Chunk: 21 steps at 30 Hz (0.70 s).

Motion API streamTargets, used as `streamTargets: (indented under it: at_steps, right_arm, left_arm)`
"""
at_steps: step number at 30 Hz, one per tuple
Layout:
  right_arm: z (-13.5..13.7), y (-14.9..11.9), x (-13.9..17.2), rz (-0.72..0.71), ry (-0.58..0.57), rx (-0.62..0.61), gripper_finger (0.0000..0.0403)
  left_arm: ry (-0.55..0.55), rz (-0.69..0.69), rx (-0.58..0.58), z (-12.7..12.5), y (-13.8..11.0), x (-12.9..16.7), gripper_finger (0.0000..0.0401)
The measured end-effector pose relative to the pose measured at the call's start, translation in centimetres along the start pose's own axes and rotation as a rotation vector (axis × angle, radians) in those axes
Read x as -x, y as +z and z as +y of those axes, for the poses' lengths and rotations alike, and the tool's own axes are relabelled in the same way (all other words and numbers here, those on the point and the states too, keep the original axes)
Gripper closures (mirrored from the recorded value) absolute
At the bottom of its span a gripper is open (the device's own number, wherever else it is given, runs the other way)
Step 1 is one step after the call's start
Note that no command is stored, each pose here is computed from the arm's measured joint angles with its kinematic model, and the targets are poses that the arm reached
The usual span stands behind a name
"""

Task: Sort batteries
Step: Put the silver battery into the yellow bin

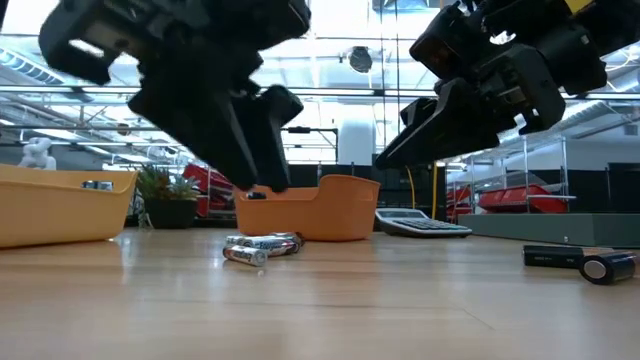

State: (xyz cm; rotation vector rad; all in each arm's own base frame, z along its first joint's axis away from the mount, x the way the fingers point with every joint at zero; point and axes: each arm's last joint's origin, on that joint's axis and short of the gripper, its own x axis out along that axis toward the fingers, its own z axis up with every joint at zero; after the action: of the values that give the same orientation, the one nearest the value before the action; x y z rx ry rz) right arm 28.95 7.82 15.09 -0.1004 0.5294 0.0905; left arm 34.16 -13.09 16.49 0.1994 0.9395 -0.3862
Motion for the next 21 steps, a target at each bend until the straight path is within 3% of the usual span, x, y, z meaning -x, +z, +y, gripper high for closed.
streamTargets:
  at_steps: [15, 18, 21]
  right_arm:
    - [0.1, 0.0, 0.0, -0.002, 0.002, -0.02, 0.0232]
    - [0.1, 0.0, 0.0, -0.002, 0.002, -0.019, 0.0232]
    - [0.1, 0.0, 0.0, -0.001, 0.001, -0.019, 0.0232]
  left_arm:
    - [-0.018, 0.116, -0.043, 0.0, -2.0, -4.3, 0.0223]
    - [-0.016, 0.145, -0.056, 0.0, -2.4, -4.5, 0.0255]
    - [-0.018, 0.164, -0.069, 0.0, -2.6, -4.4, 0.0319]
